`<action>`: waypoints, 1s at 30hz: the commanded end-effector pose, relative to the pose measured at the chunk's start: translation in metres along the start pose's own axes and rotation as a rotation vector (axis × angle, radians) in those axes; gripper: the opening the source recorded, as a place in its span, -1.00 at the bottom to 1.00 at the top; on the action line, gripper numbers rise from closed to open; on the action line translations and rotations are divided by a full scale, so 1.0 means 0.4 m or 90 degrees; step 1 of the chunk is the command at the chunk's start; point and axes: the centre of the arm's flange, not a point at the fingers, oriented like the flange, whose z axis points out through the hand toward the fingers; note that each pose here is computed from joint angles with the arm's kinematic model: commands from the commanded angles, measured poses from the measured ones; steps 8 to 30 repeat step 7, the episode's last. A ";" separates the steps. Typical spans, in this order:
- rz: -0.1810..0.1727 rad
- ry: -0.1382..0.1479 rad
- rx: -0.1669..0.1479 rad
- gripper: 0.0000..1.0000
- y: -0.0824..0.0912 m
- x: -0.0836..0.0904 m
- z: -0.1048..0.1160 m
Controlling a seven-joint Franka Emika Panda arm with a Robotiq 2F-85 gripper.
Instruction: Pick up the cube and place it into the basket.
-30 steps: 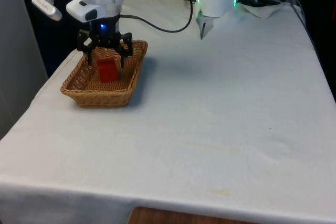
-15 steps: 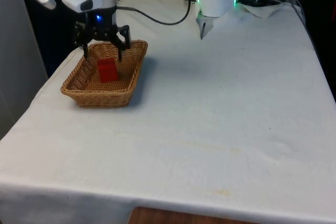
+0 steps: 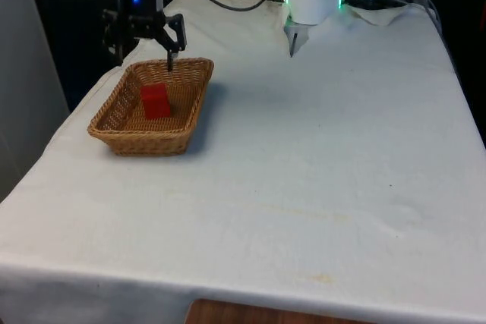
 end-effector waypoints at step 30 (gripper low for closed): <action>0.006 0.016 0.006 1.00 0.008 -0.004 -0.042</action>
